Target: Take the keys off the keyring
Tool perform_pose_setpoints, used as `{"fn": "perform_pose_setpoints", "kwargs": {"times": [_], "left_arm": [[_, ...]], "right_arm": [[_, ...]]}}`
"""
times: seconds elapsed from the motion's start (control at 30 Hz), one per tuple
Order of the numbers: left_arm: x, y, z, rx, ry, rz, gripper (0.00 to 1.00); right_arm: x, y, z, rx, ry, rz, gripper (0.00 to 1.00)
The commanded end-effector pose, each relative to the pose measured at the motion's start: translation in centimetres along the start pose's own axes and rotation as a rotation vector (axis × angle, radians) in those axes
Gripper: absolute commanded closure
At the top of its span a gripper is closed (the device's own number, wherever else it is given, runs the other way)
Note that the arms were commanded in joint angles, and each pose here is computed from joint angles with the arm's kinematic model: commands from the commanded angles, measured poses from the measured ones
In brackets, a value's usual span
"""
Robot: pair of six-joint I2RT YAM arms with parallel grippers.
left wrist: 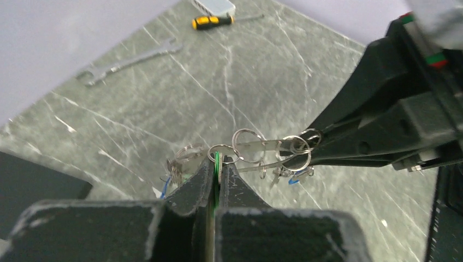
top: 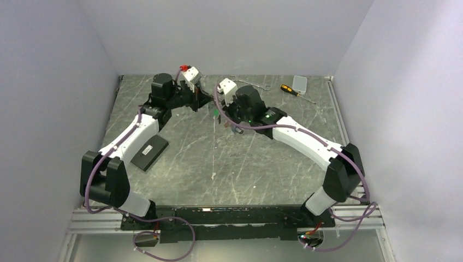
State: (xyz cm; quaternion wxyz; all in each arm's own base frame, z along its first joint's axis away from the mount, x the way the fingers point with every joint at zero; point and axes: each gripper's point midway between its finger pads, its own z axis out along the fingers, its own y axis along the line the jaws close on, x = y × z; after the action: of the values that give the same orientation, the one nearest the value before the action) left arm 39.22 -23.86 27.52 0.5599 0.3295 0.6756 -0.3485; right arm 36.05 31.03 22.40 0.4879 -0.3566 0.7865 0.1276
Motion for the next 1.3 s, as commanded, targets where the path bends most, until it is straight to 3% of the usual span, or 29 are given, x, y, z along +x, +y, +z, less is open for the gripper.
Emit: {"fn": "perform_pose_setpoints", "kwargs": {"times": [0.0,0.07,0.2,0.33,0.53,0.83,1.03,1.27], "left_arm": [[1.6,-0.5,-1.8,0.013,0.164,-0.006,1.00],[1.7,-0.9,-2.2,0.020,0.205,0.013,1.00],[2.1,-2.4,-3.2,0.082,0.279,0.089,1.00],[2.7,-3.4,-3.9,0.132,0.326,0.102,1.00],[3.9,-5.5,-4.5,0.231,0.371,0.152,1.00],[4.3,-7.1,-5.7,0.349,0.411,0.245,1.00],[4.5,-8.6,-6.2,0.438,0.417,0.287,1.00],[3.5,-9.7,-6.8,0.512,0.402,0.387,1.00]], "right_arm": [[-1.2,2.7,-1.8,-0.179,-0.110,0.055,0.97],[-0.4,3.3,-1.9,-0.225,-0.103,0.063,0.90],[0.8,4.3,-2.4,-0.308,-0.112,0.071,0.84],[2.0,5.2,-3.0,-0.369,-0.116,0.045,0.63],[2.8,5.6,-4.3,-0.443,-0.132,0.020,0.44],[1.8,4.3,-6.6,-0.562,-0.205,-0.012,0.29],[0.8,3.9,-7.7,-0.586,-0.242,-0.050,0.10],[0.4,4.8,-8.5,-0.664,-0.270,-0.125,0.08]]}}
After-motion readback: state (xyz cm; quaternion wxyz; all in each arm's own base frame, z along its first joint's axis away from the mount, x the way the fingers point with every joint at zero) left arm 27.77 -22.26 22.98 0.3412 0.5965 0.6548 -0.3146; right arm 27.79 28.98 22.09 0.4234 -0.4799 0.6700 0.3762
